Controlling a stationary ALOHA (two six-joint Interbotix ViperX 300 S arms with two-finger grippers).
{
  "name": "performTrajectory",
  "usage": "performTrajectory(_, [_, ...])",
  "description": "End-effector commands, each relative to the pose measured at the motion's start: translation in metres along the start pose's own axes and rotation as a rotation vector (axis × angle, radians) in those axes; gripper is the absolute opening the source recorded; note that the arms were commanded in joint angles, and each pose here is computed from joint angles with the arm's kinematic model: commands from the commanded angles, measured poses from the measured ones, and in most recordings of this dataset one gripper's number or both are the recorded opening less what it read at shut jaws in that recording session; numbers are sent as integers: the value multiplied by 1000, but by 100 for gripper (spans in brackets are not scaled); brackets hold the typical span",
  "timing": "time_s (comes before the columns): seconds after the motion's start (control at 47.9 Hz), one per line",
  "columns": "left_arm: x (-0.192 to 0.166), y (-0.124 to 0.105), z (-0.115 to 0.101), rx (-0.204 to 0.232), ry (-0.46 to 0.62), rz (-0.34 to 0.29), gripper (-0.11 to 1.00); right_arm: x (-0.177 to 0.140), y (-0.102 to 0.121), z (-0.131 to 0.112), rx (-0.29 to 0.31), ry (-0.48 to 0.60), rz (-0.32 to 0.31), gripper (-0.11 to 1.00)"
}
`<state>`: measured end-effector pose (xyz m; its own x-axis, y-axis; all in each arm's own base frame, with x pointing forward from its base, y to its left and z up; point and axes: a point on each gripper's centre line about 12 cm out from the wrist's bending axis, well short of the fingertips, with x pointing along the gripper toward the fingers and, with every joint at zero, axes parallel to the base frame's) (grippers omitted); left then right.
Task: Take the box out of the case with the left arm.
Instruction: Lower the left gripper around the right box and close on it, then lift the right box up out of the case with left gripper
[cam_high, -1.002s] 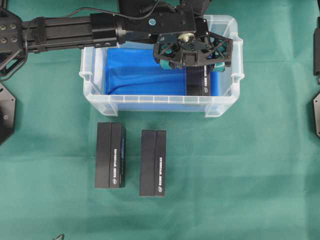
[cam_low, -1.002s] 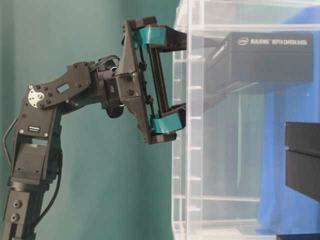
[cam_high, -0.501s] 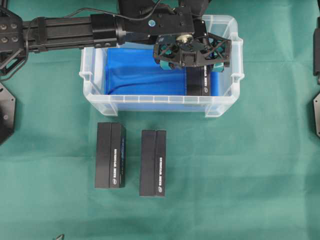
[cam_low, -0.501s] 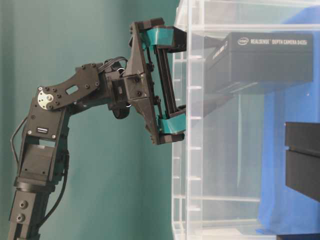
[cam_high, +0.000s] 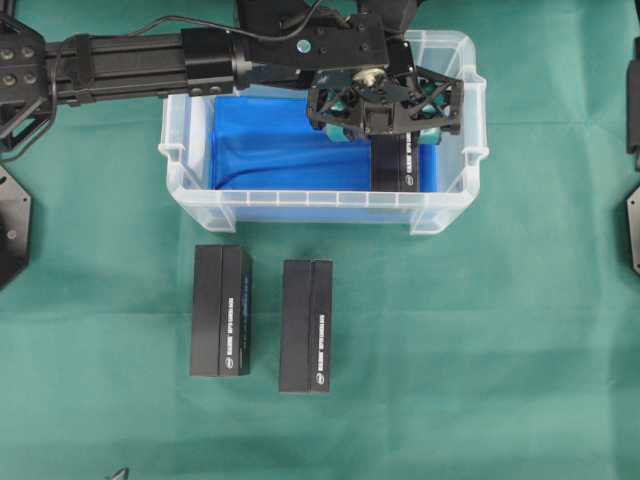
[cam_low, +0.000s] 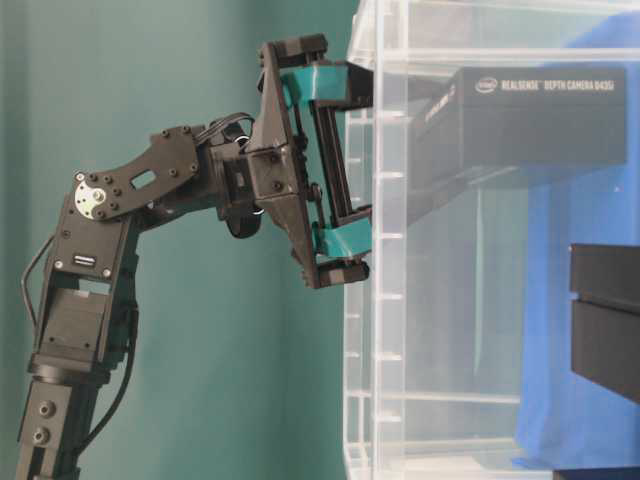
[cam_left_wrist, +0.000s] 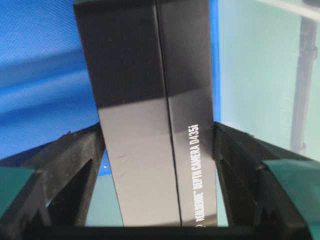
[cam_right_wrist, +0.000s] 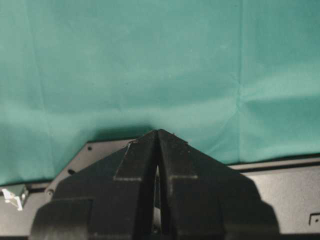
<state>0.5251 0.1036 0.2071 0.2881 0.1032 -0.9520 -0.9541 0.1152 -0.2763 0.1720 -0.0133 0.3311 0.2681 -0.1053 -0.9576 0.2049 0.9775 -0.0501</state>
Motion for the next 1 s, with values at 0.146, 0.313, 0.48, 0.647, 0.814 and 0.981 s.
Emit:
performTrajectory(0.146, [-13,-4,0,-5,5,-25,61,-5,0,1,2,-24,5,1])
performTrajectory(0.313, [-14,-2,-1,-5,10,-9,61,-5,-1,1,2,-24,4,1])
performTrajectory(0.48, [-14,-2,-1,-7,13,-10,61,-5,-1,1,2,-24,4,1])
performTrajectory(0.647, [-16,-2,-1,-7,14,-10,61,-5,-1,1,2,-24,4,1])
performTrajectory(0.814, [-19,0,-2,-9,22,5,61,-5,-1,1,2,-24,4,1])
performTrajectory(0.981, [-21,0,-2,-9,22,5,61,-5,-1,1,2,-24,2,1])
